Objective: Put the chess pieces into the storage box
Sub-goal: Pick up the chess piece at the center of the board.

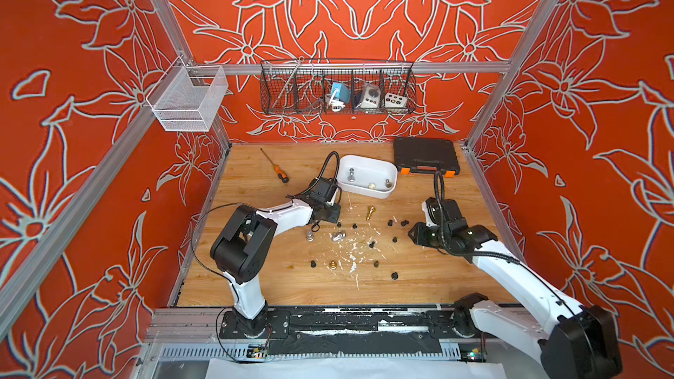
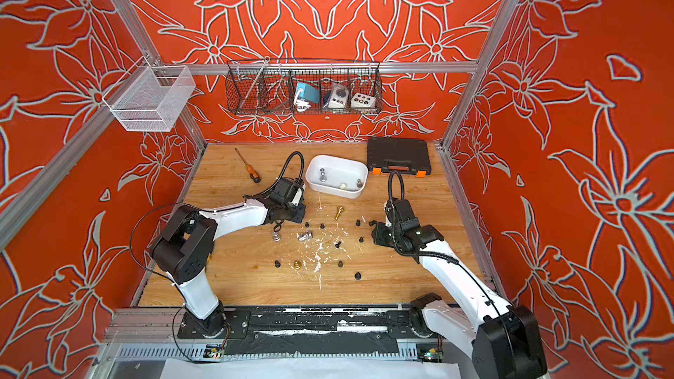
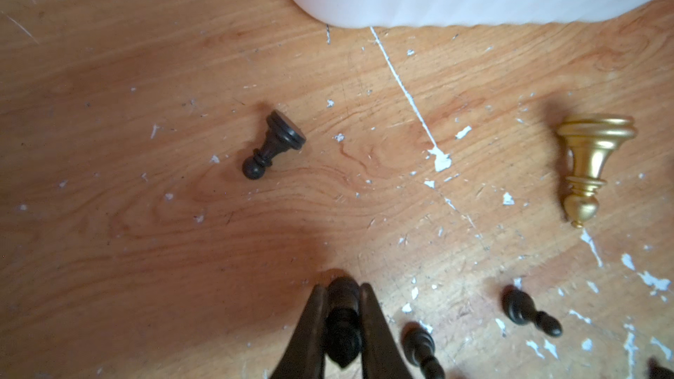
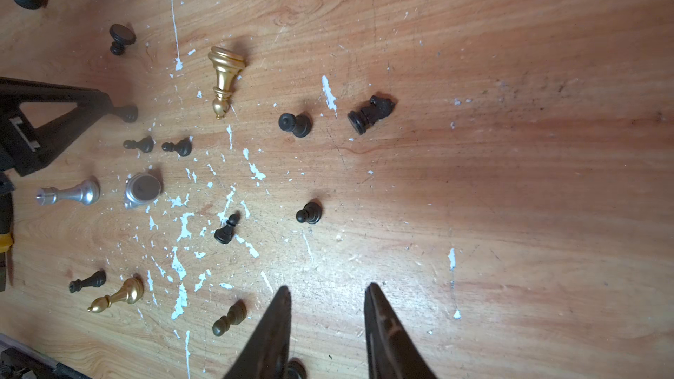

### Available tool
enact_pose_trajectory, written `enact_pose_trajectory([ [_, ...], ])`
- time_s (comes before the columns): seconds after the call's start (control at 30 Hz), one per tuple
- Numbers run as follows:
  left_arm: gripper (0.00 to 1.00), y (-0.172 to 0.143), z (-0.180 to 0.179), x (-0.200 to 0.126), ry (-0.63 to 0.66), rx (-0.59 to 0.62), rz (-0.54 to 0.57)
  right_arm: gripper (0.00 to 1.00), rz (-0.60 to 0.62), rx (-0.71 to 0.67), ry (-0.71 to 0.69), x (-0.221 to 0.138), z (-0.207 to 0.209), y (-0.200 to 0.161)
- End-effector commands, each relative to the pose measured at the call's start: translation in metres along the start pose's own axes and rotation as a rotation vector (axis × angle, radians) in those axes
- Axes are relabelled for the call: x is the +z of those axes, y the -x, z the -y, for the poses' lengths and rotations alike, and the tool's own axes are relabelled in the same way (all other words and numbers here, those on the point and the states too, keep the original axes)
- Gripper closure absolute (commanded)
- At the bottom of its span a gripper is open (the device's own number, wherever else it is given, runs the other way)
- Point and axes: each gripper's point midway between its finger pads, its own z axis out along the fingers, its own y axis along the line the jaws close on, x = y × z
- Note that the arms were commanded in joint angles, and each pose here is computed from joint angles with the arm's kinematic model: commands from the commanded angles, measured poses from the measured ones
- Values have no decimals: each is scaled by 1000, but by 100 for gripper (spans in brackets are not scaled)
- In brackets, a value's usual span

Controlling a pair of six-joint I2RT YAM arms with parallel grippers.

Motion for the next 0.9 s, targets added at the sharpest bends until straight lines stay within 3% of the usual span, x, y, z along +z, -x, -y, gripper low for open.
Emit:
enact_pose_trajectory([
  [0.0,84,0,2,3,3,17,0,64,7,19,-20,0,5,-4],
  [0.87,89,34,26,-21,-114,22,72,64,14,19,-18,-2,4,-2],
])
